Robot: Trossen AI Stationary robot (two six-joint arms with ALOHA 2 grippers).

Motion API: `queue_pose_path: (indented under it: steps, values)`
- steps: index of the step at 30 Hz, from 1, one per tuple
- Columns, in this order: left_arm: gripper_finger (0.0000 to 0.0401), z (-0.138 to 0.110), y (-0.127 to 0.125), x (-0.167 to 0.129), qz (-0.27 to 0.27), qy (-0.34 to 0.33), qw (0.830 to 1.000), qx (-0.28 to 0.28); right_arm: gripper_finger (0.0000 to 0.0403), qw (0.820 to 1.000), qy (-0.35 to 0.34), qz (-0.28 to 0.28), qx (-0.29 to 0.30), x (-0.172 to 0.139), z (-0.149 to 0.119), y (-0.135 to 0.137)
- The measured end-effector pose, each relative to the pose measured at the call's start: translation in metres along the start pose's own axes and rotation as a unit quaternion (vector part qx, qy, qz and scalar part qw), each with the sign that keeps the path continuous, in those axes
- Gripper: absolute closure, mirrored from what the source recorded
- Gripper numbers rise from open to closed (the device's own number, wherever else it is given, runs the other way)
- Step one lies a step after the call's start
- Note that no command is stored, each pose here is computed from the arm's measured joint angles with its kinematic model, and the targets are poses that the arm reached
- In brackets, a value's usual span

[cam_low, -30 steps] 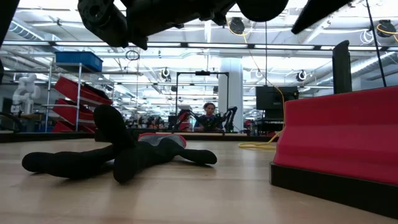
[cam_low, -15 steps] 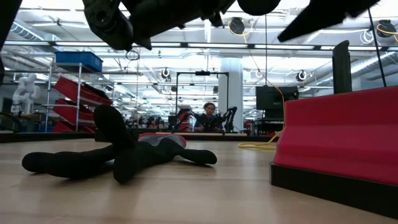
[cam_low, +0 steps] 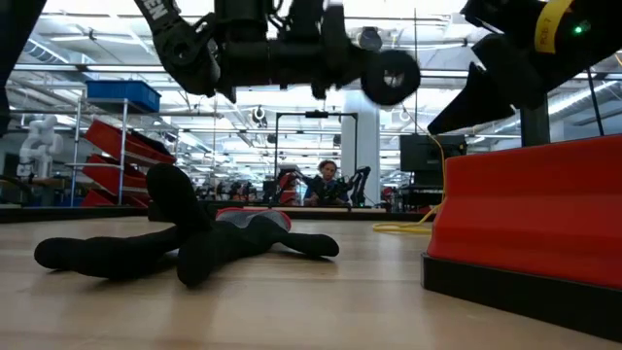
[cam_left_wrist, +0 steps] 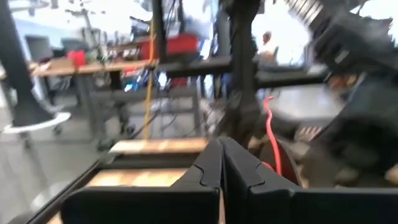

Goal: Coil cords
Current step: Coil the red wire onto the black spool

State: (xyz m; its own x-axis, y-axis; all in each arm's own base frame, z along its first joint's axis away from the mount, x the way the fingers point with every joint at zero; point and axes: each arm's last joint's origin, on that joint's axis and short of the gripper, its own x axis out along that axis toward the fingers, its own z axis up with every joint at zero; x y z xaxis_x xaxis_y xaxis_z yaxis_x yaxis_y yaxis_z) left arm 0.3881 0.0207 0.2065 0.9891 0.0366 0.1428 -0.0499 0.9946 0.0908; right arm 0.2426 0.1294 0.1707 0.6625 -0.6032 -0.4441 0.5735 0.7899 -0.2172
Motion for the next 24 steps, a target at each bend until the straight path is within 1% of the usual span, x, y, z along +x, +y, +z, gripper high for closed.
queue_pose_path:
  steps: [4,7,9,11,13,15,19,22,24]
  values:
    - [0.0397,-0.016,0.016,-0.004,0.054,0.071,0.995,0.034,0.0401,1.000,0.001,0.008,0.010,-0.003,-0.002,0.001]
    - [0.0397,-0.026,0.028,-0.006,0.081,0.126,0.986,0.066,0.0401,1.000,0.001,0.017,0.011,-0.006,-0.003,0.003]
    - [0.0397,-0.032,0.035,-0.009,0.098,0.161,0.977,0.097,0.0401,1.000,0.003,0.024,0.012,-0.007,-0.003,0.004]
    - [0.0397,-0.038,0.044,-0.012,0.117,0.200,0.963,0.135,0.0401,0.999,0.008,0.031,0.014,-0.008,-0.004,0.005]
    - [0.0397,-0.044,0.054,-0.016,0.138,0.240,0.945,0.173,0.0401,0.999,0.009,0.035,0.020,-0.010,-0.005,0.006]
    - [0.0397,-0.049,0.065,-0.020,0.152,0.277,0.929,0.194,0.0401,0.999,0.008,0.038,0.021,-0.011,-0.005,0.007]
    - [0.0397,-0.058,0.080,-0.028,0.156,0.329,0.904,0.225,0.0401,0.999,0.006,0.043,0.023,-0.013,-0.005,0.008]
    - [0.0397,-0.069,0.087,-0.031,0.165,0.363,0.877,0.266,0.0401,0.998,0.012,0.051,0.026,-0.013,-0.005,0.009]
    - [0.0397,-0.079,0.089,-0.033,0.155,0.382,0.864,0.290,0.0401,0.998,0.012,0.052,0.028,-0.013,-0.005,0.009]
